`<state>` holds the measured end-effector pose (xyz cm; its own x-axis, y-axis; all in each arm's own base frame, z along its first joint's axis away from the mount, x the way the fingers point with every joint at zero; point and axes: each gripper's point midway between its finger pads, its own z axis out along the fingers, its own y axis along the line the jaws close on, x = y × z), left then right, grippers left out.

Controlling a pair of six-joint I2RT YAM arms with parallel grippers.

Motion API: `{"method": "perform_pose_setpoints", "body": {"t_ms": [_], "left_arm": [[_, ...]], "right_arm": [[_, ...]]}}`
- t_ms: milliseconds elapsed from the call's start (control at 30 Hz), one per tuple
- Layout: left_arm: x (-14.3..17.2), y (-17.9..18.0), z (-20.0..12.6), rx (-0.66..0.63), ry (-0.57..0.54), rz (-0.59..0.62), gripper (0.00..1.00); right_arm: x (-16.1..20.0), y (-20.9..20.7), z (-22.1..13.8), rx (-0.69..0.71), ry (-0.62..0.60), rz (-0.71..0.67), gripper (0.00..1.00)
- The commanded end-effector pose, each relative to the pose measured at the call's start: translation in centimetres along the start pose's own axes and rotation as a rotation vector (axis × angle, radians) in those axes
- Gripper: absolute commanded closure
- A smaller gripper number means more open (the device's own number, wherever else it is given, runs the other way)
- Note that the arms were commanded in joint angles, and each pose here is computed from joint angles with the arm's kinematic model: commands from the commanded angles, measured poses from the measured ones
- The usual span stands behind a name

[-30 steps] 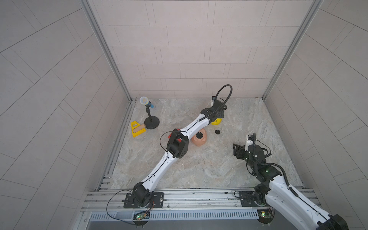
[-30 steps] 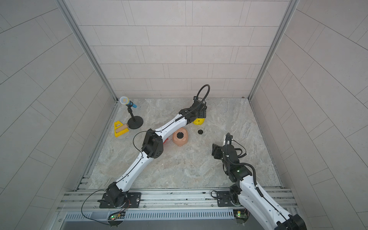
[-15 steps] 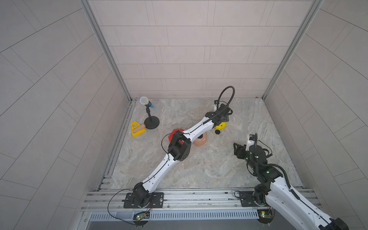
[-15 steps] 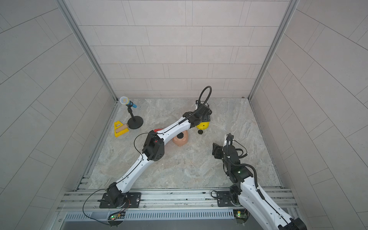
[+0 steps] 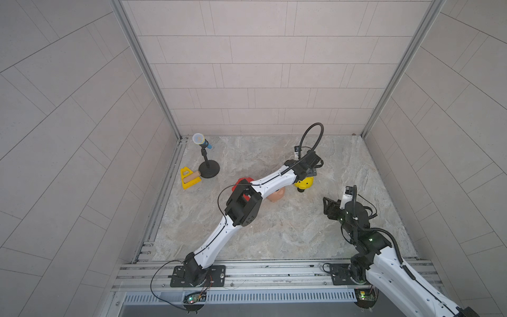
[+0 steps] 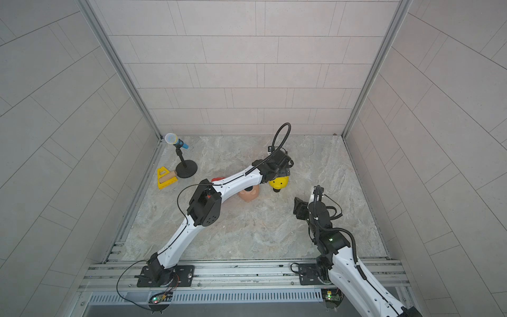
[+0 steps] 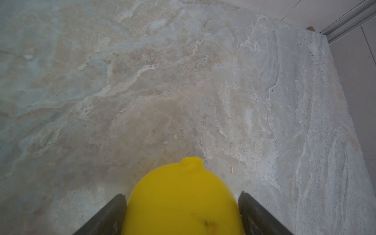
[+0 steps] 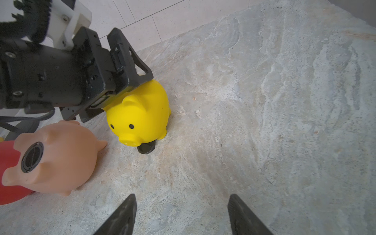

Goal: Close piggy banks
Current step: Move the piggy bank to the center of the board.

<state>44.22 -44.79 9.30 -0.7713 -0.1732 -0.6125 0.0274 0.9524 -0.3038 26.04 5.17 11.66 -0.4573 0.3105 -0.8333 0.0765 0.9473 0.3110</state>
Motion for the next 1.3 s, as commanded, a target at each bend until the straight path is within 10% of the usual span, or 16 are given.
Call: {"method": "perform_pose_setpoints", "body": {"t_ms": [0,767,1267], "left_arm": [[3.3,1.1,-0.3,-0.041,0.103,-0.005,0.10],[5.1,-0.5,-2.8,0.044,0.183,-0.092,0.11],[0.2,-1.0,-6.1,0.070,0.057,-0.049,0.06]], "right_arm": [[0.4,-0.7,0.0,0.030,0.002,0.001,0.28],[0.5,-0.7,0.1,0.026,0.006,0.001,0.27],[0.7,-0.2,0.3,0.001,0.017,-0.008,0.16]]}}
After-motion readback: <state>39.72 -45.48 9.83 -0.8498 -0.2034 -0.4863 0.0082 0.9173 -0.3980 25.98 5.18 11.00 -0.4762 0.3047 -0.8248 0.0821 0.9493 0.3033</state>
